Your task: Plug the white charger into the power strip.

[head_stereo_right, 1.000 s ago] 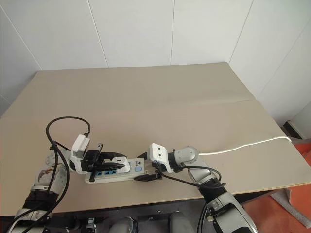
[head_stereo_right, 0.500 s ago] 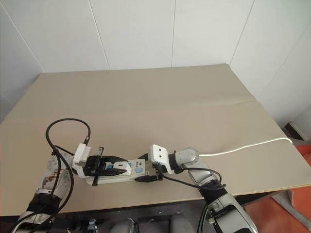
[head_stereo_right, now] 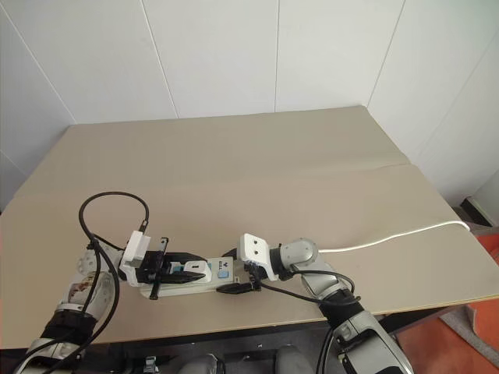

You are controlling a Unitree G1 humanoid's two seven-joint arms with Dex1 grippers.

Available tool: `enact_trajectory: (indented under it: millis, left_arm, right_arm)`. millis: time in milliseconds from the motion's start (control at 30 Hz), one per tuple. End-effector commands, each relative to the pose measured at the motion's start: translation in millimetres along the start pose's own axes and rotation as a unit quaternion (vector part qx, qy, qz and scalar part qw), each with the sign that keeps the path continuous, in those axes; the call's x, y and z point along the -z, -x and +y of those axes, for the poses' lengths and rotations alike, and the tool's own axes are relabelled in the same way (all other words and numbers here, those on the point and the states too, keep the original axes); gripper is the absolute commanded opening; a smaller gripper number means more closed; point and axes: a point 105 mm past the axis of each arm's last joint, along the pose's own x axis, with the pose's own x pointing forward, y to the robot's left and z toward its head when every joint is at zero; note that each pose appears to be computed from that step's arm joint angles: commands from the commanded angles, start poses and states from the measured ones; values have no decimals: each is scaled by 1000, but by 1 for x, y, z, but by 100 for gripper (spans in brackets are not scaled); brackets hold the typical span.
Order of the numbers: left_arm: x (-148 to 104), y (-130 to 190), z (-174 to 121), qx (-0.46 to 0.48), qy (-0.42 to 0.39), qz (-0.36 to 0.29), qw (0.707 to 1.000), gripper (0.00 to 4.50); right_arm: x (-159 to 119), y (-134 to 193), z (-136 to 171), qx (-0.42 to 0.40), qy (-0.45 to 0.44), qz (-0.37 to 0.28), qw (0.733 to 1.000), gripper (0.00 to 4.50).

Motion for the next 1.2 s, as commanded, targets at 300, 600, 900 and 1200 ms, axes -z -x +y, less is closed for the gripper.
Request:
enact_trajectory:
  millis: [300,600,900,1200]
  left_arm:
    - [32,20,-1,-52,21,69,996,228]
    - [17,23,-5,-31,28,32,999,312]
    - [-11,58,-25,11,44,99,994,446]
    - [-41,121,7,-132,-19,140,981,449]
  right_arm:
    - [26,-5,19,-33,-13,51,998,342]
    - [26,-5,19,-34,-12,51,998,342]
    - [26,-2,18,-33,-11,51,998,342]
    - [17,0,7,1,-26,30,999,377]
